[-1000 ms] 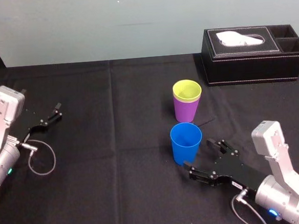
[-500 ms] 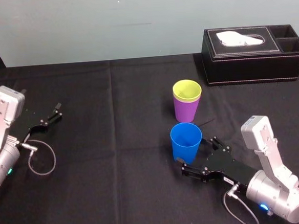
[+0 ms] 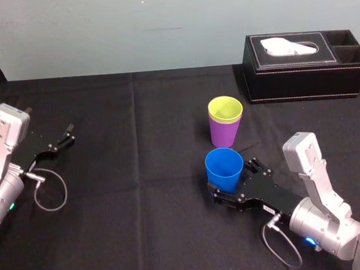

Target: Stack the three plastic cups sequentially using one hand.

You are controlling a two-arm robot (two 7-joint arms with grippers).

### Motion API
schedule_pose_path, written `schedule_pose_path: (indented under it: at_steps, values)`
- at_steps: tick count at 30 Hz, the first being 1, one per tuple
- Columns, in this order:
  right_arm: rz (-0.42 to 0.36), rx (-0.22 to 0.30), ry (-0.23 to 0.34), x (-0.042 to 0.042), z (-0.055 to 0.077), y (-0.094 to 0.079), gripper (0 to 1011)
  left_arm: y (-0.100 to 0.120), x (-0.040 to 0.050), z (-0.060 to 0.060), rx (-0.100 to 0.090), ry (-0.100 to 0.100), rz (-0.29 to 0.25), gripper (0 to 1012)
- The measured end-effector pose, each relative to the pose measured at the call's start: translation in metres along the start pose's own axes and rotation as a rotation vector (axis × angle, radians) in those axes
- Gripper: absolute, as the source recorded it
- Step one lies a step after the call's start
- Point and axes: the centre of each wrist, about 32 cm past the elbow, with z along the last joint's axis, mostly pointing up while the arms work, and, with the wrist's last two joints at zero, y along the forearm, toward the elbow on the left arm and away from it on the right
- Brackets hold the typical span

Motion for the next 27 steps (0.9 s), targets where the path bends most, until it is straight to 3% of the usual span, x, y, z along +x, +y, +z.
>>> schedule_pose_path:
  at_steps: [27]
  values:
    - [0.017,0.014,-0.019,-0.0014,0.0029,0.0111,1003,0.0,0.0,0.0,0.0,0.0,0.0,1011]
